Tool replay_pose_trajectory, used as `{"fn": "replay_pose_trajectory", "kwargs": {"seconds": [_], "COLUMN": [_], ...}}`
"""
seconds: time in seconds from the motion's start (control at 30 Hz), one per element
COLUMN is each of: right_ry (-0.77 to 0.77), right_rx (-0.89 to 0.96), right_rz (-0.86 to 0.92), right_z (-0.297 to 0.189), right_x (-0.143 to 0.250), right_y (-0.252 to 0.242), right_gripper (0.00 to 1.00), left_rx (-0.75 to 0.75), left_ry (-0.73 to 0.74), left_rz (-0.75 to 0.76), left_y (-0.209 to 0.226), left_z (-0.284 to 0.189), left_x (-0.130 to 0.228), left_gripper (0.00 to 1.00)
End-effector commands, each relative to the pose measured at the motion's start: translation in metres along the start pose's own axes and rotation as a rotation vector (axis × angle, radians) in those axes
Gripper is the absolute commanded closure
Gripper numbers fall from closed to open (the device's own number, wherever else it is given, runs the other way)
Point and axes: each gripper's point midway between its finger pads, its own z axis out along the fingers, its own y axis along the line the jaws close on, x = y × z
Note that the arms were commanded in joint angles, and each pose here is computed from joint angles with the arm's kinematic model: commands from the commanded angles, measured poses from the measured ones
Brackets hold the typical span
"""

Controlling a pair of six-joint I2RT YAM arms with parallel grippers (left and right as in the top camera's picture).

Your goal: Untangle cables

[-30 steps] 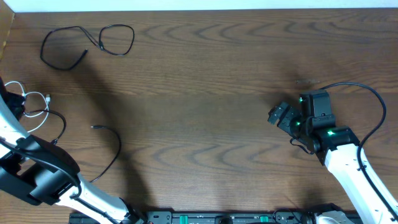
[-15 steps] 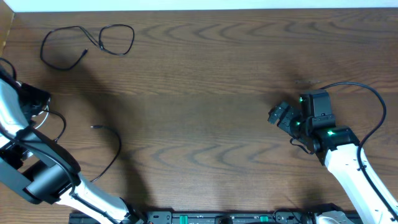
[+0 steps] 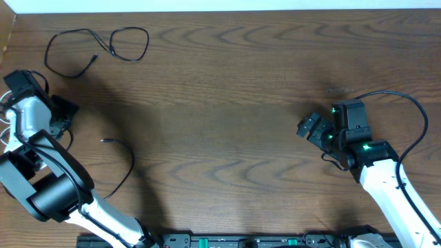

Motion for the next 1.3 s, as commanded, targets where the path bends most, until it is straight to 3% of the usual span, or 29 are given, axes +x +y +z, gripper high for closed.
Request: {"fn": "replay_pose_trajectory", "kwargs": {"seconds": [0.0,0.1,0.33,0.6,0.67,0.83,1.03,1.27], "right_ry": [-0.012,-0.012,-0.012,-0.013,-0.012,-0.012,-0.013,-0.012], "right_rx": [0.006,0.006,0.006,0.006,0.006,0.007,0.006,0.006], "right_rz": [-0.013,-0.013,-0.013,-0.013,-0.013,-0.013,-0.013,-0.013], "right_z": [-0.001,-0.001,-0.001,-0.001,-0.001,-0.001,-0.001,-0.001], "right_x": [-0.003,-0.003,-0.003,-0.003,-0.003,-0.003,-0.003,-0.003], "right_y": [-0.001,-0.001,-0.001,-0.001,-0.001,-0.001,-0.001,-0.001], "right_gripper": [0.01,0.01,0.01,0.01,0.01,0.01,0.01,0.01], "left_rx": [-0.022,-0.052,-0.058,-0.124,-0.128,-0.134,-0.135,-0.126], "left_ry": [0.031,0.037,0.026,0.036,0.043,0.06,0.064,0.035], "left_rz": [0.014,0.015,0.015,0.054,0.066,0.1,0.102,0.088], "left_y": [0.006,0.011,0.012,0.025,0.026,0.028,0.028,0.028], "left_z": [0.015,0.023,0.025,0.036,0.039,0.044,0.045,0.023], "left_x": [0.01,0.012,0.009,0.014,0.016,0.019,0.02,0.008], "left_gripper": [0.38,0.38,0.48,0.49,0.56,0.6,0.92,0.92]}}
